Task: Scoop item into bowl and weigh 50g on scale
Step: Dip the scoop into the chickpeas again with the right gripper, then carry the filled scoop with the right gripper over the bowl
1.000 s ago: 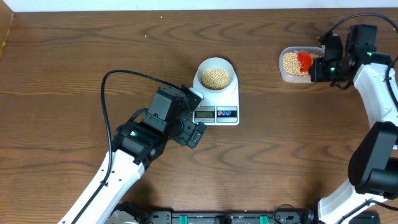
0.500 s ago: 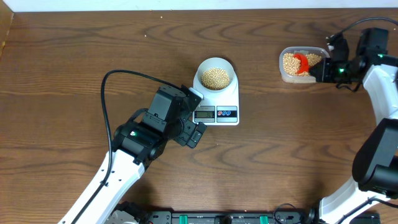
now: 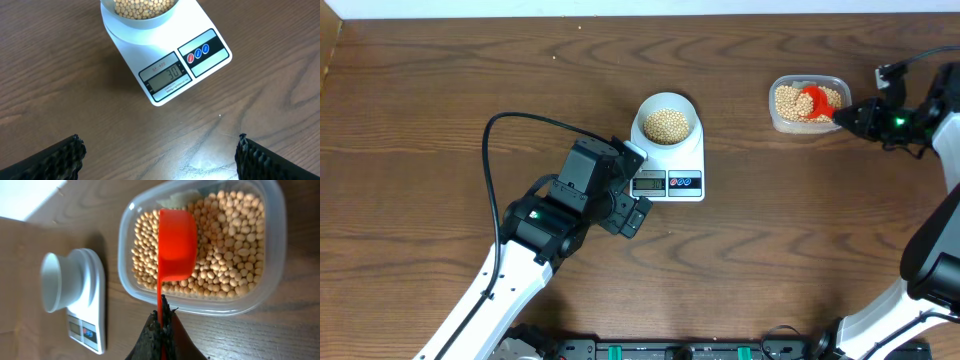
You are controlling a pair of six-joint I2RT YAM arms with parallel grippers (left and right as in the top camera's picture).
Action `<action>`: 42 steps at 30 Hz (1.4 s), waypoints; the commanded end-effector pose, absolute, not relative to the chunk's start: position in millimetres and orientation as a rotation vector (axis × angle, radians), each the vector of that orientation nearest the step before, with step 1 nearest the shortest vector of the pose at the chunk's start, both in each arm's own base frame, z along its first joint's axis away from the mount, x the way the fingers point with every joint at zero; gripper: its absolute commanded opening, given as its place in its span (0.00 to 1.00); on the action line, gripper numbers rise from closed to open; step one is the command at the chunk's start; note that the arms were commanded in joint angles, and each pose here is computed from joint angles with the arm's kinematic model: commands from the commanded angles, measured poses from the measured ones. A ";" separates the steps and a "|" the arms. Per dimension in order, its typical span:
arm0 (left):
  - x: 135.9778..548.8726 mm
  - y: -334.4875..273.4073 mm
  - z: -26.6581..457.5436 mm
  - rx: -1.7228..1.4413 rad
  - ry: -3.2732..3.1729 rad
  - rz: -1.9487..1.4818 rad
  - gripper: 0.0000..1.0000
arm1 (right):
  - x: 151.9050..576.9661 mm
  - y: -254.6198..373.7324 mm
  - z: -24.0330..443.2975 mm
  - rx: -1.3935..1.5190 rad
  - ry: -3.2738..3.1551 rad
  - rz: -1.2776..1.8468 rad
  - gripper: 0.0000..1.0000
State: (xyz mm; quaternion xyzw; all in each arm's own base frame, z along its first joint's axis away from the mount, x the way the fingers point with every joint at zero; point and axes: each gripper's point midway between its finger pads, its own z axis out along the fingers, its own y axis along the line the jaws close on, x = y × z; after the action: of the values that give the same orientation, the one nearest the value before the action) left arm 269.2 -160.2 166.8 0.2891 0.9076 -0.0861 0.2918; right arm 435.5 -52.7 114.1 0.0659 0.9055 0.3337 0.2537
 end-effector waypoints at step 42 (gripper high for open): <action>272.6 -159.7 169.3 0.779 2.408 -0.215 0.98 | 433.2 116.3 174.9 -0.199 2.236 1.532 0.01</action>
State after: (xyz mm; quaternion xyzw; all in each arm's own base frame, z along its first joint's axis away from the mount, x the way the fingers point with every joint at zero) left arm 269.2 -160.2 166.9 0.2891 0.9076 -0.0861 0.2920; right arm 433.3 94.7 184.1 -0.0783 0.7906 0.5586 0.2383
